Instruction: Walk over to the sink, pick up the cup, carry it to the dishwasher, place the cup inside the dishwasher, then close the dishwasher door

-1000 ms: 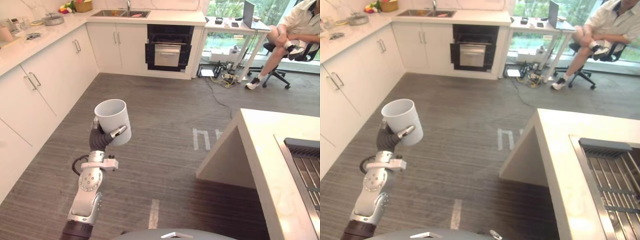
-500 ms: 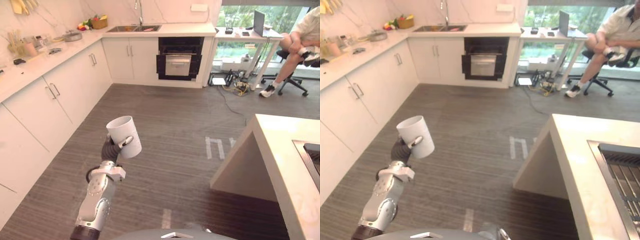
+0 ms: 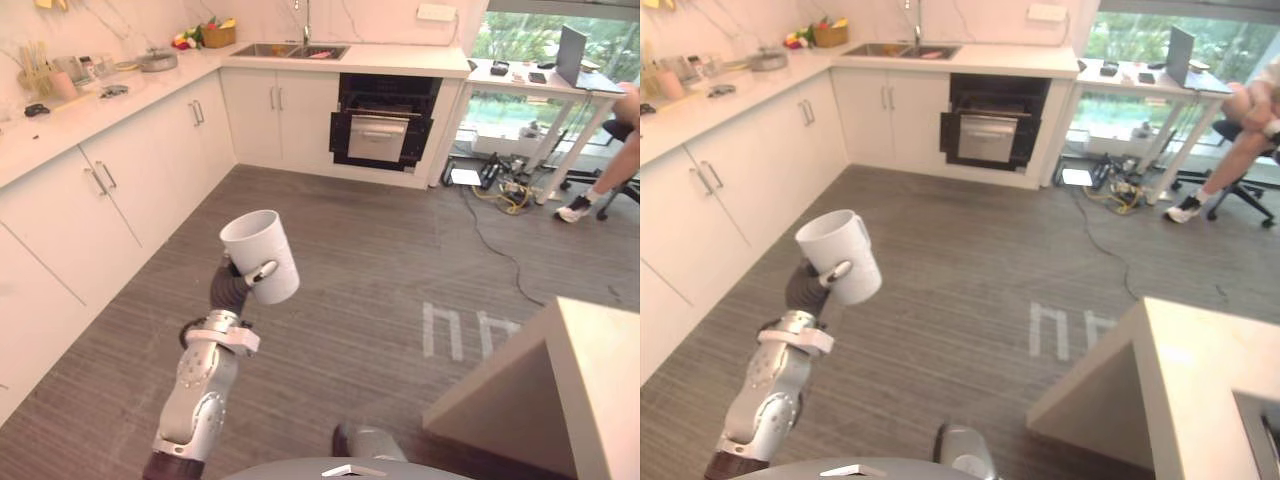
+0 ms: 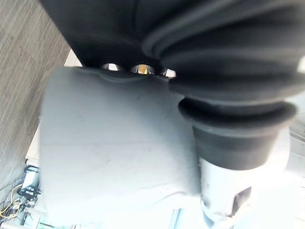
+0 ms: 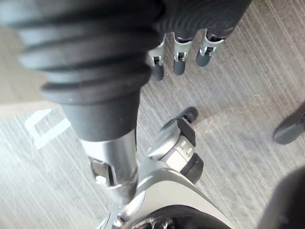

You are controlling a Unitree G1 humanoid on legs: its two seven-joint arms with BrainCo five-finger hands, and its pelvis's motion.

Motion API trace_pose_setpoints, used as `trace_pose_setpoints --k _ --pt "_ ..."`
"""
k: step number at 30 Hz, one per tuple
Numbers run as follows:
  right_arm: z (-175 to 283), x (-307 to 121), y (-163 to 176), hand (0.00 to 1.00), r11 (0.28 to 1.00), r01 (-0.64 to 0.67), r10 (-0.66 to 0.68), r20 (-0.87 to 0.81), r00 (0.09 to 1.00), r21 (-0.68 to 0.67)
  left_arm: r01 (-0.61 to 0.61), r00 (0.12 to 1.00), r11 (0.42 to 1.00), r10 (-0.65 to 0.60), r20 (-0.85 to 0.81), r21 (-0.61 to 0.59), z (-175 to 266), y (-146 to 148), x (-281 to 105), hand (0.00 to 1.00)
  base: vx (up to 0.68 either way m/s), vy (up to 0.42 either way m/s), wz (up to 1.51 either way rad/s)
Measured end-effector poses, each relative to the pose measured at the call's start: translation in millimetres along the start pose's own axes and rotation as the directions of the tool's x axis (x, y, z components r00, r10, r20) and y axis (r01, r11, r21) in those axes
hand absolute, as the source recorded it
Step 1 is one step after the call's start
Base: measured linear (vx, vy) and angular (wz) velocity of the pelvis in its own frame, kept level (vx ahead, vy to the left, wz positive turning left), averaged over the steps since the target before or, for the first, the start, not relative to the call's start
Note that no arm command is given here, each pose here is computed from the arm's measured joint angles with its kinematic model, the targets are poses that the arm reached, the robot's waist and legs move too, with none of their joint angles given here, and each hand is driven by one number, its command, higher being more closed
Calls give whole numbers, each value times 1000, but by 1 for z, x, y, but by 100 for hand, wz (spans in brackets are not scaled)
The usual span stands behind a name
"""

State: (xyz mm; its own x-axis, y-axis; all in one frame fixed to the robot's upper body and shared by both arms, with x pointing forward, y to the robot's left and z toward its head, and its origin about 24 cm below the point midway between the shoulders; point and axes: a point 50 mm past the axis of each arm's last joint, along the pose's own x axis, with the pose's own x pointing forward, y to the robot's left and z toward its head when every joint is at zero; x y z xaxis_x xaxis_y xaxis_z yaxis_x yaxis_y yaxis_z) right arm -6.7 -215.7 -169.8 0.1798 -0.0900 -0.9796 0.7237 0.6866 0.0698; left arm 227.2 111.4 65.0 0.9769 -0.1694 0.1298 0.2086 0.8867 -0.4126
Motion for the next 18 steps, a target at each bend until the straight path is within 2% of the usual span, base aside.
trace_pose_setpoints --k 3,6,10,12,14,17,18 --pt "-1 -2 -7 0 999 20 -21 14 1000 49 17 1000 1000 -17 -5 -26 -3 -8 0 100 413 -248 22" --pt "0 0 -7 0 997 26 -28 25 999 74 -16 1000 999 16 9 -28 -1 -1 0 100 427 -163 -19" --pt "18 2 1 0 1000 -5 4 54 999 4 -59 998 998 59 24 -9 4 14 -5 100 379 -67 -54" --pt "40 6 24 0 995 -59 67 97 993 -84 -56 998 998 56 27 0 6 16 -7 100 423 92 -93" --pt "57 8 41 0 991 -90 102 137 985 -96 -41 999 999 41 32 -2 7 14 -5 100 467 201 -78" --pt "57 8 43 0 992 -81 93 130 987 -96 -38 998 999 37 47 5 9 16 -5 100 553 320 -58" --pt "45 10 40 0 995 -65 71 76 995 -77 -65 996 998 64 65 24 14 25 -6 100 602 356 -59"
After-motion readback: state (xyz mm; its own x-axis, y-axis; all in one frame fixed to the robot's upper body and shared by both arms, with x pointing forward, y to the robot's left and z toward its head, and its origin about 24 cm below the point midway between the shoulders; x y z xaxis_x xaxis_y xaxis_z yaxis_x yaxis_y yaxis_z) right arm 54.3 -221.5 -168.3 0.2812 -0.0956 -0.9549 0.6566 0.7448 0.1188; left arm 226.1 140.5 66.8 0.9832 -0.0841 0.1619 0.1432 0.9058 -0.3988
